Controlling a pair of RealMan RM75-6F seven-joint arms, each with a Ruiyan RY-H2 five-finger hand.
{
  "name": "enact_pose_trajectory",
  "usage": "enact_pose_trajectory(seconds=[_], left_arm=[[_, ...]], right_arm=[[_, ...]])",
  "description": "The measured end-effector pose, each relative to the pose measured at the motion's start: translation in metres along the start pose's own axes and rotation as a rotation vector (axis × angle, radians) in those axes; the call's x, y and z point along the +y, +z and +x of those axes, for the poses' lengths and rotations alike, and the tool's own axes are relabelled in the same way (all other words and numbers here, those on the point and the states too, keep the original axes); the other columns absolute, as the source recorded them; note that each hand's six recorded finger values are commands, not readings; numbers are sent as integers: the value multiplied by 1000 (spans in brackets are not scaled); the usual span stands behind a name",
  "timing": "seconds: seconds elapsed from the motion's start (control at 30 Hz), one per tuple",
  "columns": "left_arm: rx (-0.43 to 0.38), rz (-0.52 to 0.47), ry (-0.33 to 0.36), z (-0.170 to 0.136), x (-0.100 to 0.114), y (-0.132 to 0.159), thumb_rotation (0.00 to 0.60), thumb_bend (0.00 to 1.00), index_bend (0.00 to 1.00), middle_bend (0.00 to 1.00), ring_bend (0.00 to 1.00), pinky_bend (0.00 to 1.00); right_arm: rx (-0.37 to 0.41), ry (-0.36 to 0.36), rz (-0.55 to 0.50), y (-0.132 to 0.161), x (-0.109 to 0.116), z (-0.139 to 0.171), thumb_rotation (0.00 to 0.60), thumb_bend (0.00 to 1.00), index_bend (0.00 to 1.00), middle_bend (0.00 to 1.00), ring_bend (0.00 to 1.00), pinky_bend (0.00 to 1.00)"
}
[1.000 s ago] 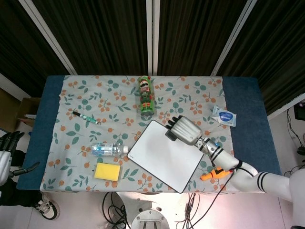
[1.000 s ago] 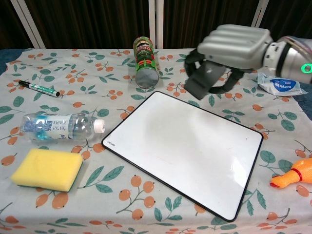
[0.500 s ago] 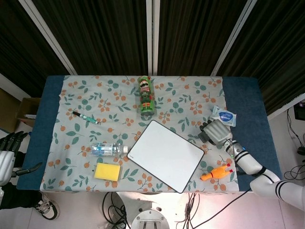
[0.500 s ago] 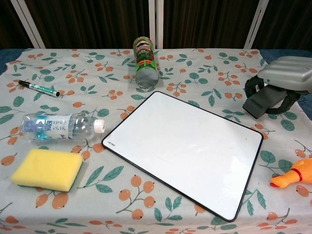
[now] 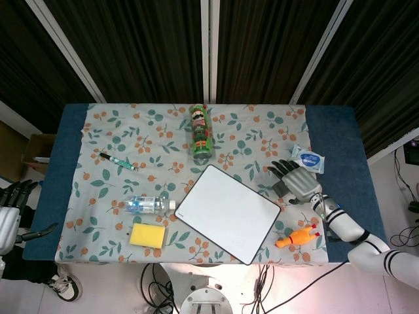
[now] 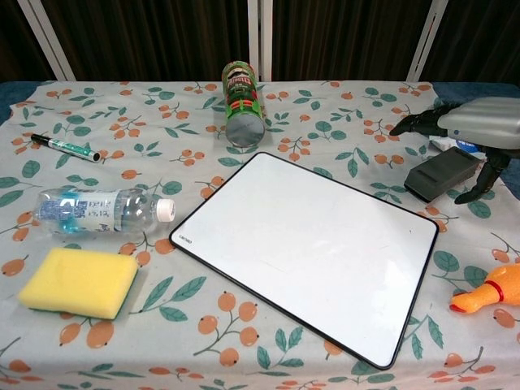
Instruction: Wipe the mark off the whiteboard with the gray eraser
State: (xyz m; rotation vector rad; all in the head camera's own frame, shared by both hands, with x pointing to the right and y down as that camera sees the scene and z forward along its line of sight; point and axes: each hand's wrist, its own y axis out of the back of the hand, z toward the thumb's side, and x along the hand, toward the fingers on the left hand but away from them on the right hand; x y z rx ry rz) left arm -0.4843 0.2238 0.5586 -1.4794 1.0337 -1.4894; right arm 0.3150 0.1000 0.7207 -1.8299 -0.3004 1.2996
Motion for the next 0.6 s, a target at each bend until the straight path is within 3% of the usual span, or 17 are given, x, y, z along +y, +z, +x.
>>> enact_pose_trajectory(seconds=[0.13,0.23,0.4,0.47,0.6], left_arm=[[2,-2,-1,0,0,0,292,0,130,108,87,163],[1,-1,4,0,1,1,294,0,130,108,87,163],[-3,0,1,0,1,3,289,0,130,108,87,163],[-2,4,2,0,2,3,288,0,130,108,87,163],[1,6,9,0,4,2,292,0,130,108,88,163]], right_arm=[[-13,-93,-38,-6,16,24,600,1,0,0,0,0],[-68,-195,-54,-17,28,55,600,13,0,0,0,0],[-290,-369,-97,-54,31,136,600,29,0,0,0,0],[-396,-402,-109,-70,22,174,600,26,0,0,0,0],[-537,-417,-122,-86,7,225,600,25,0,0,0,0]])
